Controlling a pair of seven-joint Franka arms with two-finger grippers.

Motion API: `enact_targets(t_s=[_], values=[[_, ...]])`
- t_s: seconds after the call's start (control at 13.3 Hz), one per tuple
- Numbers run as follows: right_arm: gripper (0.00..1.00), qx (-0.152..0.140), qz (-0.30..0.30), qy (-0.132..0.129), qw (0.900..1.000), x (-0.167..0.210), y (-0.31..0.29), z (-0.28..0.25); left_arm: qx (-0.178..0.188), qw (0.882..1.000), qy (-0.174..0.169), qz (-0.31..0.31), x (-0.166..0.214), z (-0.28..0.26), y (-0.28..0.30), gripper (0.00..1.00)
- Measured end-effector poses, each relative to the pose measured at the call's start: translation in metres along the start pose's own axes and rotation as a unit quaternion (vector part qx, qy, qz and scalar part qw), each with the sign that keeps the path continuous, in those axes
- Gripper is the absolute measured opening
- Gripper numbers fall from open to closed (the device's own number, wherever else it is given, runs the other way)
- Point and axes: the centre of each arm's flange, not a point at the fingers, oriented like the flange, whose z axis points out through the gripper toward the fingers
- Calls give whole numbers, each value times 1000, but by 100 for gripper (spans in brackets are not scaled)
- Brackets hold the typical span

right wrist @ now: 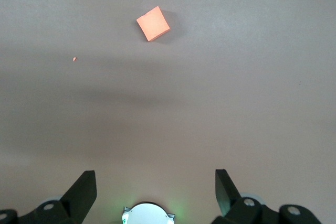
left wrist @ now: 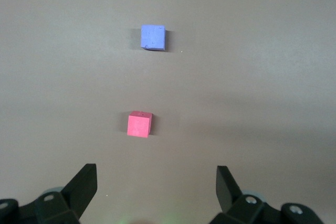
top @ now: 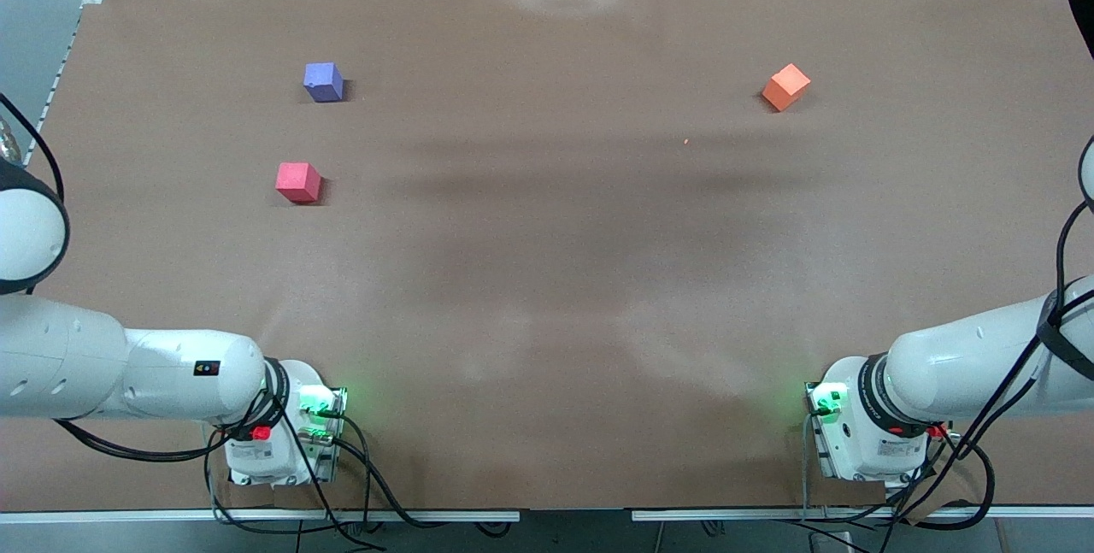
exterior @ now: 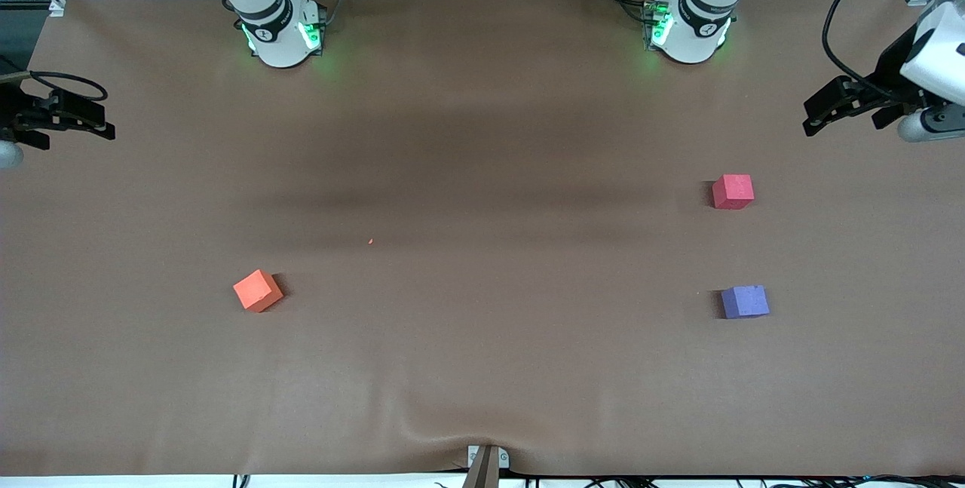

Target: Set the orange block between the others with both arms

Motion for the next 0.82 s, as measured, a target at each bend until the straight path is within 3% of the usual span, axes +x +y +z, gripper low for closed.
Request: enact_targets(t_s=[0.53,0.82], values=[[100,0,0,-2,1000,1,0,1,5,1000,-6,-12,7,7,-14,100],[100,-2,0,1,1000,21,4,23,6,1000,-15,-7,12,16,-14,100]])
